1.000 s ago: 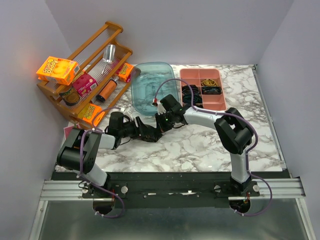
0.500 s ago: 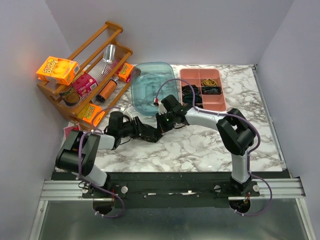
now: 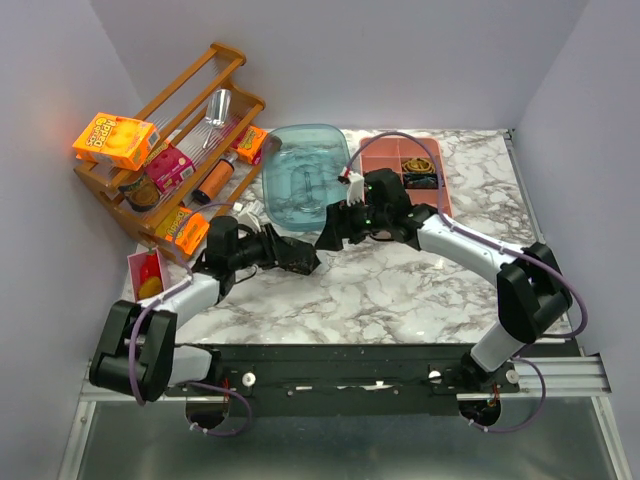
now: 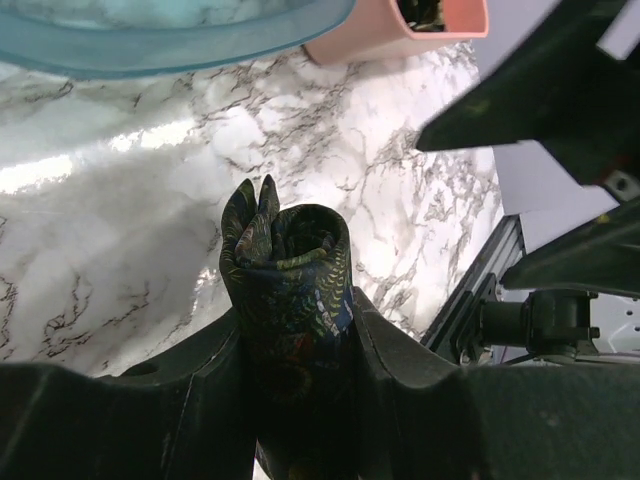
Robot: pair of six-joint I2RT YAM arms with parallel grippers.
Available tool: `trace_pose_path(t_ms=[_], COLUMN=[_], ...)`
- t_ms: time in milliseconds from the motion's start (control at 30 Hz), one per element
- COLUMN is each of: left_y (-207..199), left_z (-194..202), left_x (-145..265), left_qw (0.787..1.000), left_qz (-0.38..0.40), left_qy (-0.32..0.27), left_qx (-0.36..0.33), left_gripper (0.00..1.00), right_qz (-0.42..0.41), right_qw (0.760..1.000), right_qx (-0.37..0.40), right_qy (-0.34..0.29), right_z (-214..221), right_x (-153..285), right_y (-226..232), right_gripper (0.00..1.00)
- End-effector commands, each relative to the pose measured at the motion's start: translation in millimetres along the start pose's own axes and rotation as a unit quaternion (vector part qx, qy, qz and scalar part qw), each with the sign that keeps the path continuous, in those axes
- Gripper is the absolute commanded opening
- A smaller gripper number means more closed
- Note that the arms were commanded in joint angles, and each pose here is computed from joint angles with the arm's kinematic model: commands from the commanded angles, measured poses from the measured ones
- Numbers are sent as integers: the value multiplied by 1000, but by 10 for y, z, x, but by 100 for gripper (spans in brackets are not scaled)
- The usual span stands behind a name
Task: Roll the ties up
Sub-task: Pick up the tie at the center of the board.
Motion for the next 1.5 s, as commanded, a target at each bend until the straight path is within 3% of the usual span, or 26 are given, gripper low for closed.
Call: trace_pose_path(t_ms=[0,333,533,933,1200,1467], left_y=[-337,-840,-997,-1020,-1031,-1077], left_z=[-148,-155,-134,-118,-136,-145], left_x=[136,289,323,320,309,324], left_qw=[999,992,988,987,987,985], left_qz=[31,98,119,121,126,134], left_qy=[-15,-4,-1,3,-2,-7], left_qx=[-39,-79,-98,-103,-104,-106], left_gripper=[33,33,33,33,33,32], right_qz=[-78,-143,-142,-256,-274,-299], right_qw=[996,986,987,965,961,954], right_qx=[39,79,73,53,11,-2], right_qy=[-9,-16,-19,7,42,37], right_z=[-12,-150,-156,6,220,276], right_x=[88,142,154,209,106,125], right_y=[176,403,375,623,560,607], right_gripper=[100,100,100,100,99,89])
Point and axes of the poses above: each gripper's point midway between its finger pads, its own x axis back along the fingers, its own y axis along the line the jaws close on, z = x × y, the point moved 1 cm from there along x, back along the fingers, and after that the axes turned 2 degrees about x, right-handed, at the moved point
